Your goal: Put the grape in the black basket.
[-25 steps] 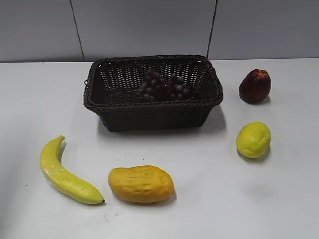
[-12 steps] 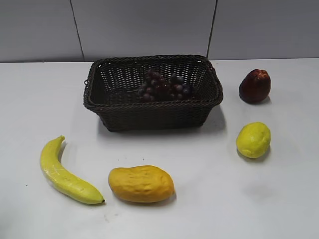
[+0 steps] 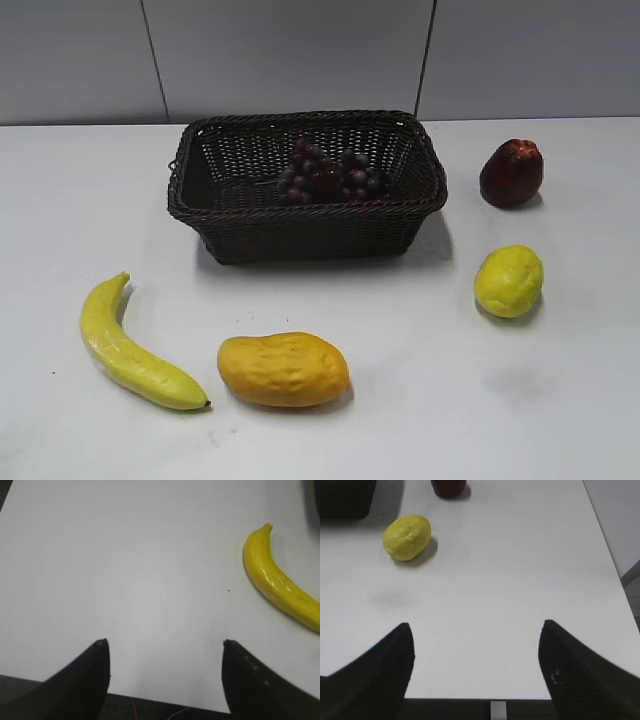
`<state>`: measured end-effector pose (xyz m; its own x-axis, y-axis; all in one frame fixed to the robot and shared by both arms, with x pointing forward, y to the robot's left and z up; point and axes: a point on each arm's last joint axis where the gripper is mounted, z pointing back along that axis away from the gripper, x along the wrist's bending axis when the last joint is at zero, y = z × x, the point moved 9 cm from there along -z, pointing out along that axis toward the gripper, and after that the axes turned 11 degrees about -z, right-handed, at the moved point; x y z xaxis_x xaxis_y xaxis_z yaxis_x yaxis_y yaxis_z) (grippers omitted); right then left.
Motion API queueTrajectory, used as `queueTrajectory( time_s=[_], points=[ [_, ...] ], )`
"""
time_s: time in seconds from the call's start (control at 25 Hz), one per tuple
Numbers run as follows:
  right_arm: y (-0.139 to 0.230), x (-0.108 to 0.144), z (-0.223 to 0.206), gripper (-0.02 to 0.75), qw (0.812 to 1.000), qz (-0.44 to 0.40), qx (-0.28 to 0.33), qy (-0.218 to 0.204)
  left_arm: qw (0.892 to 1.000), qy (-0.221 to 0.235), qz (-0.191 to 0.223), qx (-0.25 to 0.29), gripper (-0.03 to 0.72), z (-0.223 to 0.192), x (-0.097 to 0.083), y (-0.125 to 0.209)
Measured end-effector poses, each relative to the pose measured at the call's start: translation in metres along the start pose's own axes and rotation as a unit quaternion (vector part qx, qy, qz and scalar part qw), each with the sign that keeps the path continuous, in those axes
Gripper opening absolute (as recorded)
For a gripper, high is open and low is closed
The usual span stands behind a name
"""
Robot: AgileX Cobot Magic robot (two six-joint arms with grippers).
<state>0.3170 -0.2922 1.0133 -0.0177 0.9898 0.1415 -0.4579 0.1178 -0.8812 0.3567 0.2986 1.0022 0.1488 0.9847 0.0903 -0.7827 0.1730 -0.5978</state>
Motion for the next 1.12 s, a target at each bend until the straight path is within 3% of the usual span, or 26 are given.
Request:
queueTrajectory(
  time_s=[0.24,0.68,1.12],
  points=[
    [0.000,0.000,0.000,0.588,1.000,0.000,0.000,0.000,0.999,-0.007,-0.002,-0.035,0.530,-0.003,-0.007,0.033],
    [0.000,0.000,0.000,0.588,1.000,0.000,0.000,0.000,0.981,-0.043,-0.008,-0.187,0.529,0.022,-0.009,0.034],
    [0.000,0.000,0.000,0.588,1.000,0.000,0.000,0.000,0.979,-0.045,-0.009,-0.198,0.529,0.025,-0.009,0.035]
  ],
)
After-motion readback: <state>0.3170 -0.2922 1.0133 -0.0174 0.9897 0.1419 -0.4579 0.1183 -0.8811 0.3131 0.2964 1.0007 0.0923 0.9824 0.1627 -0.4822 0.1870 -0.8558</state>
